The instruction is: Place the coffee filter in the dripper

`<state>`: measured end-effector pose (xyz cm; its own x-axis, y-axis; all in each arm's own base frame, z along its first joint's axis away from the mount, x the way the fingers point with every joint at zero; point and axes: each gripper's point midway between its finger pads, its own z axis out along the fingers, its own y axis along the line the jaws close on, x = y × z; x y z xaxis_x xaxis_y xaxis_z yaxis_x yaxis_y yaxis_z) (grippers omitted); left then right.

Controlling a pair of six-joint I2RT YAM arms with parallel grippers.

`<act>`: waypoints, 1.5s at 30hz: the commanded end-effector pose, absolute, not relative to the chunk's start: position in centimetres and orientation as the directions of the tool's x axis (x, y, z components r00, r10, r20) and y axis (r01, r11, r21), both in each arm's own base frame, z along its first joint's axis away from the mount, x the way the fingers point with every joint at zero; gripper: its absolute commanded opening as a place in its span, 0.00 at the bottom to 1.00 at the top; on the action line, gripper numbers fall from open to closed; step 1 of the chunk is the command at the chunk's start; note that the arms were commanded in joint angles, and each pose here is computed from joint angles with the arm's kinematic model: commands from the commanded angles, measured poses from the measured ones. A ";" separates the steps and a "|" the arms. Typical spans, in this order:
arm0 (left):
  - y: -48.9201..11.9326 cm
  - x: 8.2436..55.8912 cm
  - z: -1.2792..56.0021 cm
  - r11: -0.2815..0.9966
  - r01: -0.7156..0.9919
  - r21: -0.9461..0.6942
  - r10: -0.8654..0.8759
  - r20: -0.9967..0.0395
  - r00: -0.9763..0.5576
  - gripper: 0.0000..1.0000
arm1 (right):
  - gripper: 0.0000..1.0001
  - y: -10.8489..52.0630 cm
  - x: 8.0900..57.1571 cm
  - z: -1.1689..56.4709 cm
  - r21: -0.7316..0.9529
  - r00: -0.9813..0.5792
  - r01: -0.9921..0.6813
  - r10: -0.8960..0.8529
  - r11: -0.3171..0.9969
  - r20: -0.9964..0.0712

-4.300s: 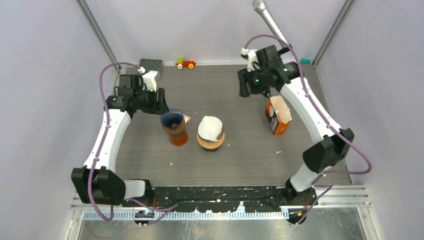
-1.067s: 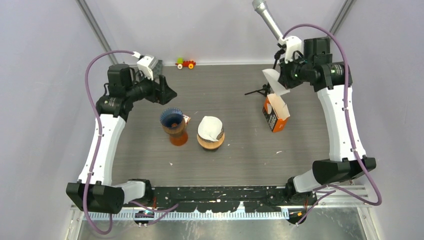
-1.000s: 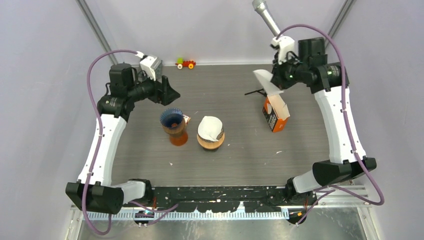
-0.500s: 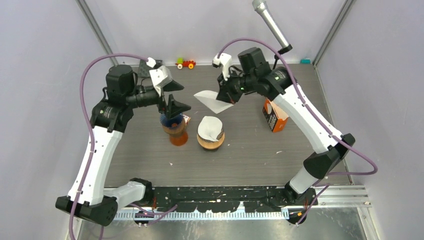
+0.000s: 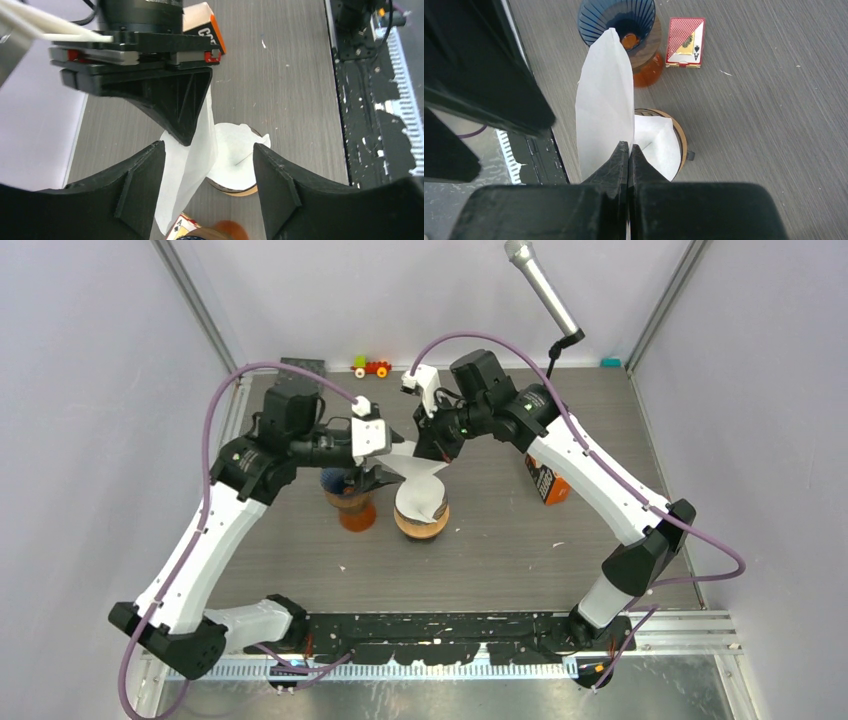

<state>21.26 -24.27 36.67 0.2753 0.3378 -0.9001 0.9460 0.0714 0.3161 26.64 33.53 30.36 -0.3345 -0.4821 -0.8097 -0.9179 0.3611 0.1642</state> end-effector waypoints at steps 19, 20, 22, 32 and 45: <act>-24.7 23.0 30.9 -0.015 0.935 0.355 0.507 -0.803 0.314 0.39 | 0.01 34.5 27.1 32.2 0.143 -0.301 -0.922 -0.433 0.361 -0.850; -24.7 23.1 30.9 -0.014 0.934 0.356 0.509 -0.802 0.313 0.38 | 0.01 34.5 27.1 32.3 0.145 -0.302 -0.921 -0.430 0.361 -0.851; -24.7 23.1 31.2 -0.009 0.934 0.356 0.507 -0.804 0.311 0.36 | 0.01 34.5 27.2 32.4 0.147 -0.306 -0.918 -0.425 0.367 -0.852; -24.9 22.9 30.3 -0.014 0.944 0.329 0.509 -0.811 0.290 0.26 | 0.01 34.5 26.7 32.4 0.159 -0.312 -0.918 -0.411 0.364 -0.857; -24.6 23.2 29.4 -0.019 0.935 0.355 0.529 -0.790 0.311 0.41 | 0.01 34.8 25.3 32.1 0.172 -0.299 -0.935 -0.424 0.311 -0.855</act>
